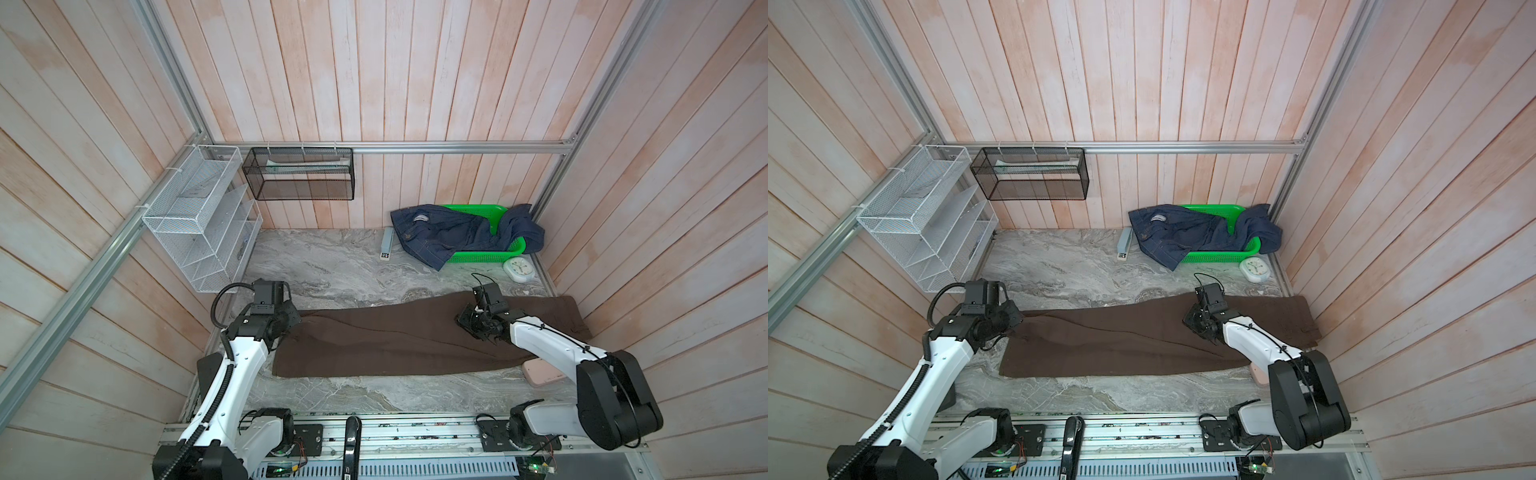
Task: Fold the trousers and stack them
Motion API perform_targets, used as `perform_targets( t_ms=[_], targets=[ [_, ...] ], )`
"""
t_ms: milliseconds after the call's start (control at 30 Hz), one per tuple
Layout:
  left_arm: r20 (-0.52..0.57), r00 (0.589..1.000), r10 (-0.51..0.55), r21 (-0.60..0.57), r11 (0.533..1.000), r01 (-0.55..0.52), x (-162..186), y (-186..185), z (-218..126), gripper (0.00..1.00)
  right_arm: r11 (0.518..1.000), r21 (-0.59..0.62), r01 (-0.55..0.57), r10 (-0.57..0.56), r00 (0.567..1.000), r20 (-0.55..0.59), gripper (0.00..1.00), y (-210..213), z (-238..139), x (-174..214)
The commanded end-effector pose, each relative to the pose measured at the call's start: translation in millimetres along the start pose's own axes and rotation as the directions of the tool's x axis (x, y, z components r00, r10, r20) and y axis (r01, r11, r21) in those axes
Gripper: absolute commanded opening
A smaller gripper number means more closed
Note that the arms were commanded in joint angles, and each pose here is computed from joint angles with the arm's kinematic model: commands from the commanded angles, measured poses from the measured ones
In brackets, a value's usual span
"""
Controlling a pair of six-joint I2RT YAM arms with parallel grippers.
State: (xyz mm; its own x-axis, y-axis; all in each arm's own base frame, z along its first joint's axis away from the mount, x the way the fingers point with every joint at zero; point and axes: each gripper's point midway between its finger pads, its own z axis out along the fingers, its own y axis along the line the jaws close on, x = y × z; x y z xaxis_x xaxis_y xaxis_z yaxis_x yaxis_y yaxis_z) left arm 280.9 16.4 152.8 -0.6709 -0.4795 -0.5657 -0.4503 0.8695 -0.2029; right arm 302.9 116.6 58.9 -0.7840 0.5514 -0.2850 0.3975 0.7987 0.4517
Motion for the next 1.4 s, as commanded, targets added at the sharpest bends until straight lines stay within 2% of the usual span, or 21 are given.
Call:
perform_targets(
  t_ms=[0,167,300,333,400,467,633,767,867,1067,1200,1367],
  targets=[
    [0.056,0.996,-0.072,-0.05,0.996,0.075,-1.0,15.3,-6.5,0.0,0.999,-0.023,0.026,-0.026,1.0,0.007,0.43,11.2,-5.6,-4.0],
    [0.121,0.989,-0.08,-0.09,0.992,0.091,0.5,32.2,-21.6,0.0,0.999,-0.026,0.028,-0.028,1.0,-0.014,0.43,9.7,-7.3,1.6],
    [0.129,0.988,-0.089,-0.115,0.988,0.104,6.2,40.5,-24.3,0.0,1.0,0.0,0.027,-0.027,0.999,-0.027,0.43,0.8,-6.8,8.1],
    [0.124,0.988,-0.093,-0.117,0.987,0.108,6.4,40.6,-24.2,0.06,1.0,0.006,0.028,-0.028,0.999,-0.03,0.43,-1.0,-6.3,9.7],
    [0.096,0.99,-0.103,-0.137,0.984,0.116,10.0,42.2,-20.6,0.35,0.999,0.018,0.027,-0.026,0.999,-0.035,0.43,-6.1,-4.8,12.6],
    [0.054,0.993,-0.104,-0.139,0.984,0.11,14.8,39.6,-15.0,0.44,0.999,0.023,0.024,-0.024,0.999,-0.038,0.43,-9.1,-4.0,14.8],
    [-0.019,0.979,-0.201,-0.179,0.964,0.195,18.2,42.1,-12.3,0.67,1.0,0.022,0.018,-0.017,0.999,-0.032,0.43,-11.3,-4.8,15.7],
    [-0.076,0.955,-0.287,-0.194,0.944,0.269,11.8,48.4,-6.0,0.68,1.0,0.017,0.018,-0.017,1.0,-0.024,0.43,-9.8,-5.8,13.9],
    [-0.12,0.936,-0.33,-0.193,0.933,0.304,7.1,52.8,11.3,0.68,1.0,0.014,0.021,-0.021,0.999,-0.027,0.43,-8.8,-4.5,14.1],
    [-0.249,0.932,-0.263,-0.142,0.962,0.234,3.0,39.9,58.4,0.71,1.0,0.004,0.026,-0.026,0.999,-0.034,0.43,-6.0,-3.0,14.2],
    [-0.28,0.932,-0.229,-0.098,0.973,0.209,3.2,32.0,73.8,0.75,1.0,0.002,0.025,-0.024,0.999,-0.026,0.43,-6.5,-4.6,13.5],
    [-0.356,0.912,-0.203,-0.141,0.977,0.162,21.7,40.9,90.5,0.74,1.0,0.004,0.025,-0.025,0.999,-0.025,0.43,-7.5,-3.6,14.2]
  ],
)
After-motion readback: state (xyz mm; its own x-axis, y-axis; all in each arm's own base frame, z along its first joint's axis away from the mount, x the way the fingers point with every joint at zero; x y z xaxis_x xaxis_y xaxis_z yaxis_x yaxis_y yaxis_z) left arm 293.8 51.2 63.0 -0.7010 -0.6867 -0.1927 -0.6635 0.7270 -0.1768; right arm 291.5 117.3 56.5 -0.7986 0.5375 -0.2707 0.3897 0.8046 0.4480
